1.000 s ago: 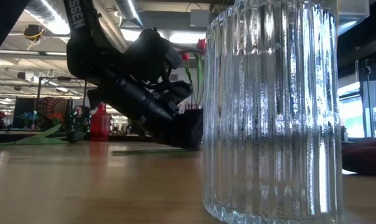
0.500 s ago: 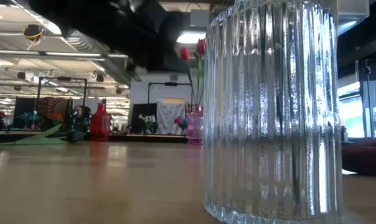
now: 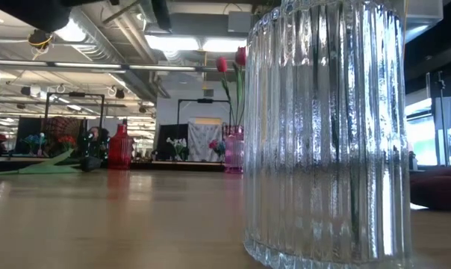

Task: Sort flowers into vase by color
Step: Put the right black flower into the transparent flower vase

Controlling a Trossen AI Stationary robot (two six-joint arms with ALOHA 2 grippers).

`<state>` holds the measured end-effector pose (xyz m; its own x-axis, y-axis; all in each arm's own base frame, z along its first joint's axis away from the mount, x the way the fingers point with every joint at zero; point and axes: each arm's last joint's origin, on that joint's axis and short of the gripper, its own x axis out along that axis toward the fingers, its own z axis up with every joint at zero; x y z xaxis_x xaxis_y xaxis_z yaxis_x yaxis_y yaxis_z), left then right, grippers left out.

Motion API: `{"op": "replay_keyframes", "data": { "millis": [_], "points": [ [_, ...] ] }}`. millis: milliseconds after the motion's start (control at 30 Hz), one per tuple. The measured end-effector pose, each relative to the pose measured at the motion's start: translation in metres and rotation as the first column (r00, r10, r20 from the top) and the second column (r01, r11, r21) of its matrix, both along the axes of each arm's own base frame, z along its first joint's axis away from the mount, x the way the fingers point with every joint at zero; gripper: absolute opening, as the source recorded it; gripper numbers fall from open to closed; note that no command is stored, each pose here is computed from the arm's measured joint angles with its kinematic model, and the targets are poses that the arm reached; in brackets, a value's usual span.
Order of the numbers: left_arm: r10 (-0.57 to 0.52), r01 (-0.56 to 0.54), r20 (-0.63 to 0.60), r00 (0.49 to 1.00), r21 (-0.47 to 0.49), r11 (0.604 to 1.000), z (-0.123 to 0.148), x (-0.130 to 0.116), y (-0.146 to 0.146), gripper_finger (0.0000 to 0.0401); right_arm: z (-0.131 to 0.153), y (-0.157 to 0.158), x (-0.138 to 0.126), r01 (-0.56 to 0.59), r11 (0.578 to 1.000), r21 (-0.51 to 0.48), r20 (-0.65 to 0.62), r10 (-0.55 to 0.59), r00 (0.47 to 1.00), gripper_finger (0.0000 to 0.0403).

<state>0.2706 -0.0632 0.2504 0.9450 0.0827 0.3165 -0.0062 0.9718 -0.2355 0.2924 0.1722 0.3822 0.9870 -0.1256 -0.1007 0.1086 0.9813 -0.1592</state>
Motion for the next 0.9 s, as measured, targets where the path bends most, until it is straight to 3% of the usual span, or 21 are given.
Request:
{"op": "replay_keyframes", "data": {
  "millis": [167, 300, 600, 767, 900],
  "points": [
    [-0.125, 0.123, 0.151, 0.981, 0.024, 0.992, 0.002, 0.001, -0.007, 0.0, -0.022, -0.016, 0.013, 0.102, 0.993, 0.051, -0.046, -0.1, 0.994, 0.025],
    [-0.175, 0.161, 0.231, 0.957, 0.079, 0.984, 0.003, -0.001, -0.013, 0.0, -0.024, -0.026, 0.02, 0.148, 0.98, 0.13, 0.033, -0.154, 0.988, 0.025],
    [-0.166, 0.14, 0.244, 0.955, 0.118, 0.983, 0.003, -0.001, -0.011, 0.0, -0.005, -0.049, 0.034, -0.005, 0.983, 0.181, 0.21, -0.034, 0.977, 0.024],
    [-0.159, 0.13, 0.229, 0.96, 0.136, 0.982, 0.002, 0.0, -0.011, 0.0, -0.006, -0.06, 0.043, -0.148, 0.975, 0.166, 0.232, 0.107, 0.967, 0.0188],
    [-0.146, 0.117, 0.183, 0.972, 0.156, 0.981, -0.002, 0.002, -0.011, 0.0, -0.009, -0.065, 0.049, -0.148, 0.972, 0.182, 0.239, 0.103, 0.966, 0.011]
  ]
}}
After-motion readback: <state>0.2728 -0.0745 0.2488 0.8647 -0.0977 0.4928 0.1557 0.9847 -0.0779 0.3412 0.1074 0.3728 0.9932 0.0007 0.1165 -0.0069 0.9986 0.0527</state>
